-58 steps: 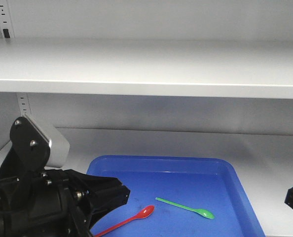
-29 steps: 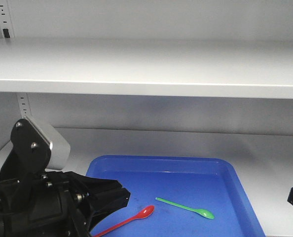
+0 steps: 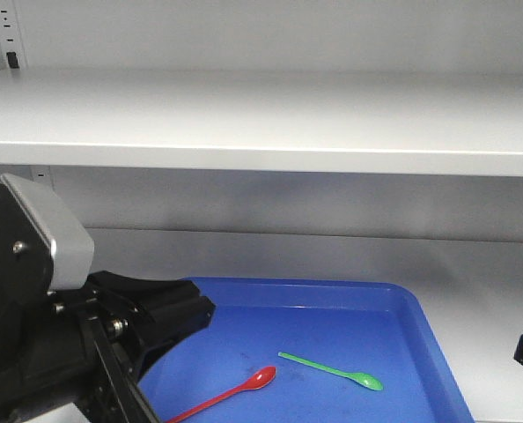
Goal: Sort red and green spoons into left cabinet
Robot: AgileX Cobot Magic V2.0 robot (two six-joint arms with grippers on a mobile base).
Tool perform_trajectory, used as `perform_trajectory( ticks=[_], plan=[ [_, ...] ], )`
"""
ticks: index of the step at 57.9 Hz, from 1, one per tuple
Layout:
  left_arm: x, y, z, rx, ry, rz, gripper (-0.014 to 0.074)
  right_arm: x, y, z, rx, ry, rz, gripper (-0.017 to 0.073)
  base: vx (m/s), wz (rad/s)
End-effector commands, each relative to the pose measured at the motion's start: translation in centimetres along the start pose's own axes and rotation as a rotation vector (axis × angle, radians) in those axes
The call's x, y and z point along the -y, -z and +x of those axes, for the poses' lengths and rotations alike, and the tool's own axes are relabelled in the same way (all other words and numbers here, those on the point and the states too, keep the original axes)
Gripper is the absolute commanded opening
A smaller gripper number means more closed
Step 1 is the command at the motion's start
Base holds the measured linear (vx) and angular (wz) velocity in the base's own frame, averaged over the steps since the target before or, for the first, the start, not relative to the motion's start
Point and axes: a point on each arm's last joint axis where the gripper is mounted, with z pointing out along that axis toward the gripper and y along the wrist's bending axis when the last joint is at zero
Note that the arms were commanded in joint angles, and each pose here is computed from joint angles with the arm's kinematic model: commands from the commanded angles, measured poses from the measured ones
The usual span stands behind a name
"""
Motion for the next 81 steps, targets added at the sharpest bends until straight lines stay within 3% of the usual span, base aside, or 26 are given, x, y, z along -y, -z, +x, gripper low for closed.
perform_trajectory(
  ticks=[1,27,39,52,60,70,81],
  plan=[
    [-1.5,1.3,-1.9,0.117,-0.024,-0.102,0.0,0.3,0.1,-0.9,0.025,0.017,0.035,-0.0006,-0.01,0.03],
    [-6.9,4.6,-0.6,0.153,0.004,-0.432,0.0,0.3,0.1,-0.9,0.025,0.017,0.034,-0.0006,0.0,0.01],
    [-8.1,7.3,1.1,0.158,0.025,-0.569,0.0,0.3,0.1,-0.9,0.024,0.017,0.031,-0.0006,0.0,0.0],
    [-6.0,10.9,5.6,0.164,0.08,-0.652,0.0,0.3,0.1,-0.9,0.024,0.017,0.031,-0.0006,0.0,0.0],
    [-3.8,12.5,9.5,0.137,0.089,-0.648,0.0,0.3,0.1,-0.9,0.024,0.017,0.031,-0.0006,0.0,0.0],
    [-0.9,14.1,14.4,0.147,0.147,-0.616,0.0,0.3,0.1,-0.9,0.024,0.017,0.031,-0.0006,0.0,0.0],
    [1.1,15.2,18.2,0.225,0.141,-0.625,0.0,0.3,0.1,-0.9,0.024,0.017,0.031,-0.0006,0.0,0.0]
  ],
)
